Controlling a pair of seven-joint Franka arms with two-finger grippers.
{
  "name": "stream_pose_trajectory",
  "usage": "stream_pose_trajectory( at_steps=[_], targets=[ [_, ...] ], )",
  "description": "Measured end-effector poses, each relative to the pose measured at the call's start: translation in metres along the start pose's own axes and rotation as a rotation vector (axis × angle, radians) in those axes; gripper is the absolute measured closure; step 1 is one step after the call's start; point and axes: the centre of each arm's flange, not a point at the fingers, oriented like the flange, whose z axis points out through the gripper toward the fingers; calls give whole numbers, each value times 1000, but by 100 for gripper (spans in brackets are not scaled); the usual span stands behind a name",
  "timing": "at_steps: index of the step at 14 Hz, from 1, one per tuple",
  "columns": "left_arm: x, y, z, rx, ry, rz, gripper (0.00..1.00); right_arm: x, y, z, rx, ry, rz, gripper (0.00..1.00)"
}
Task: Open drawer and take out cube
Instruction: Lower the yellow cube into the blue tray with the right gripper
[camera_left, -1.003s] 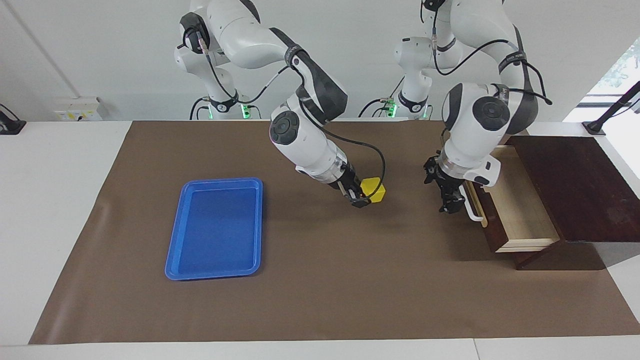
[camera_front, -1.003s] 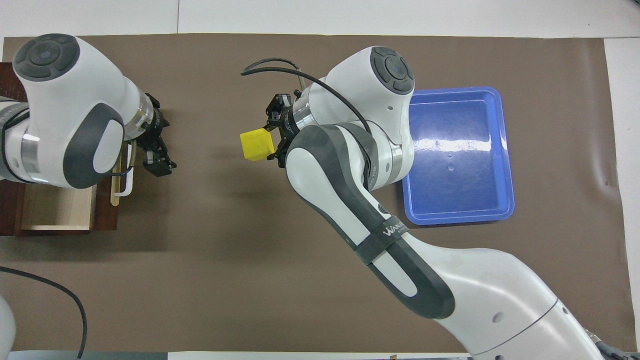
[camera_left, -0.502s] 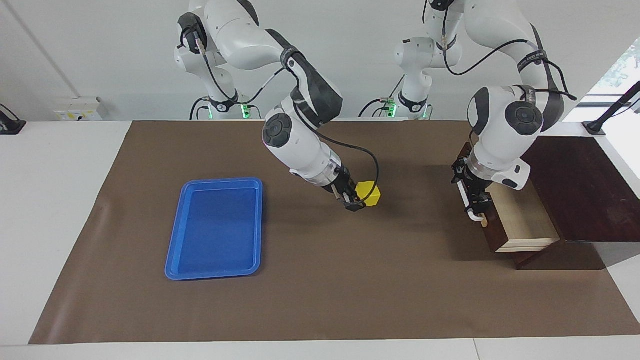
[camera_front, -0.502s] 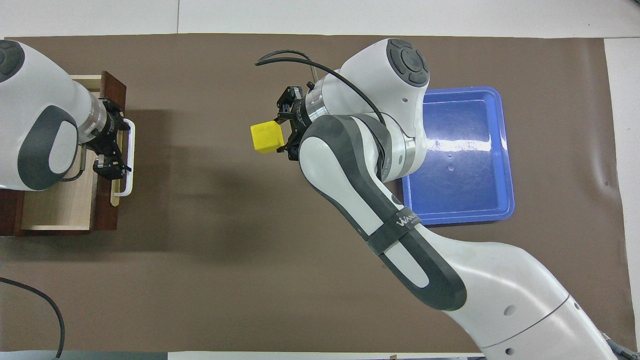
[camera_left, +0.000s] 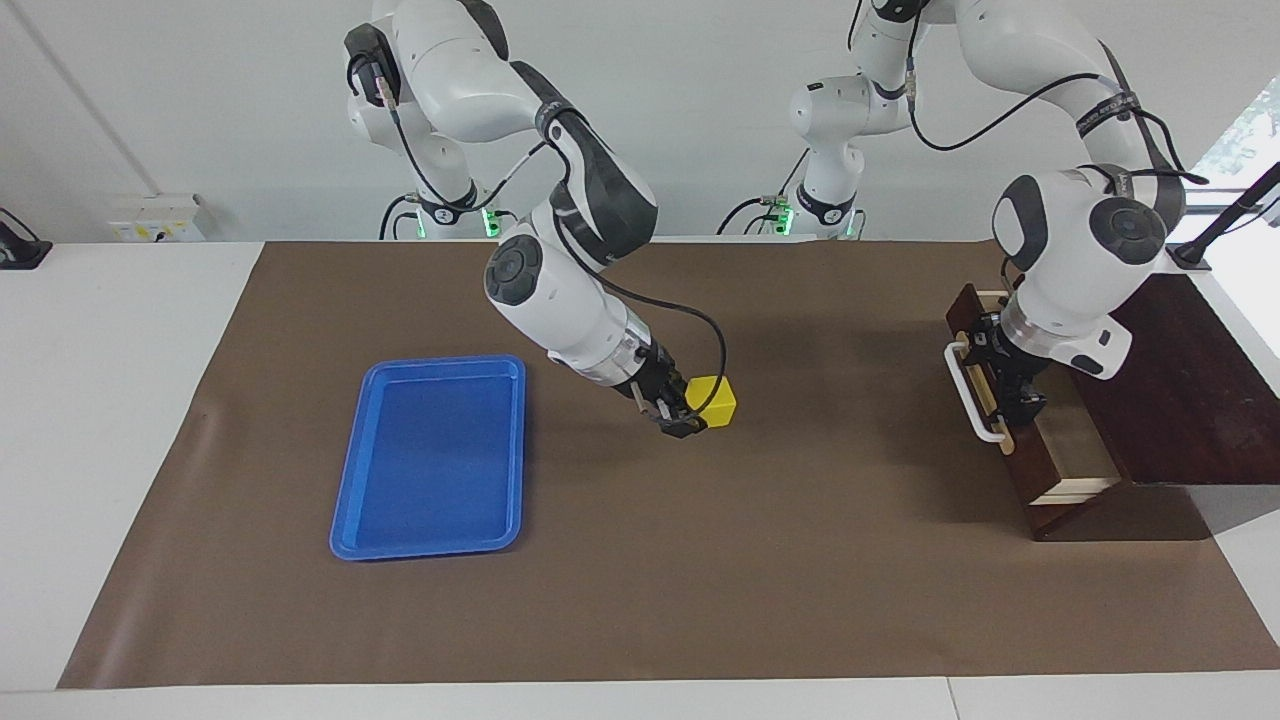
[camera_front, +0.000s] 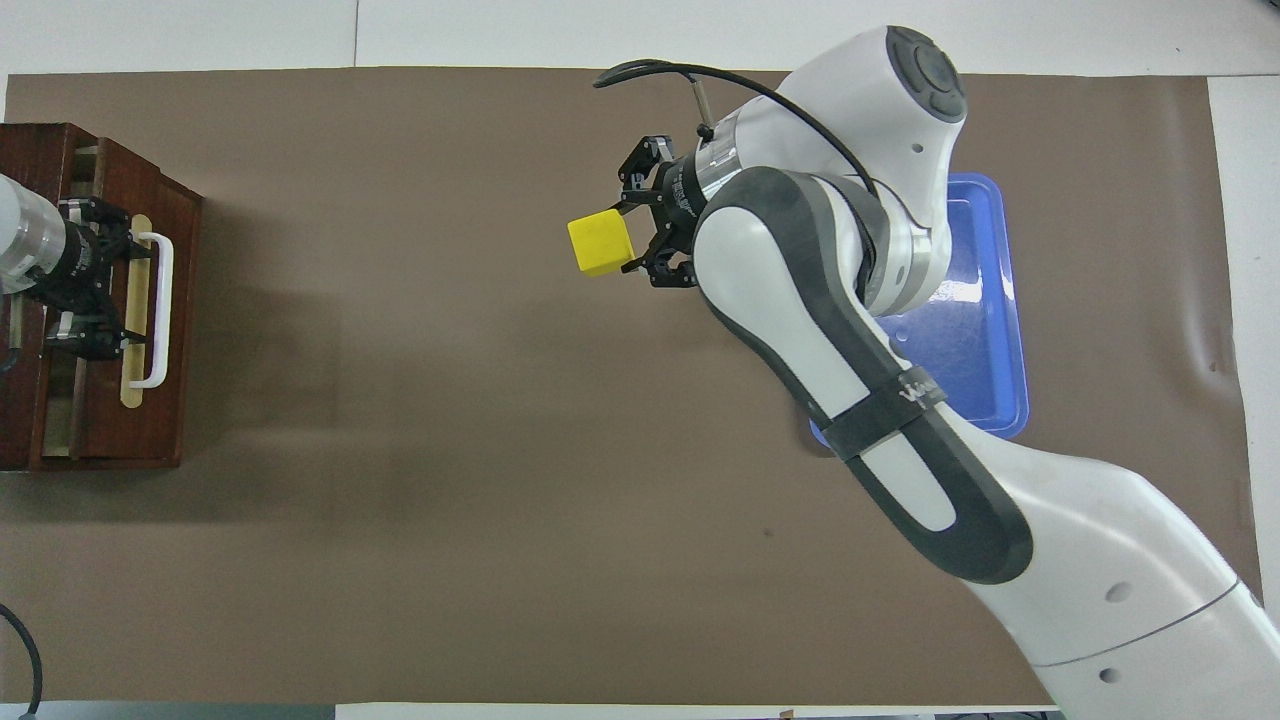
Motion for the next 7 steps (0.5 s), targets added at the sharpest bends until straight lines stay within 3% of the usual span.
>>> stream_pose_trajectory(
  at_steps=[2,3,5,7],
  targets=[
    [22,-2,1,-6,-1,12,0,46,4,-36,-30,18,-74,44],
    [24,-3,1,-8,-4,20,0,78,9,-54,-55,58,-109,44],
    [25,-3,0,-9,-1,29,0,146,25,-77,-139,202,-230,44],
    [22,-4,-4,7,-3,78,0,199,45,-81,-197,274,-338,44]
  ],
)
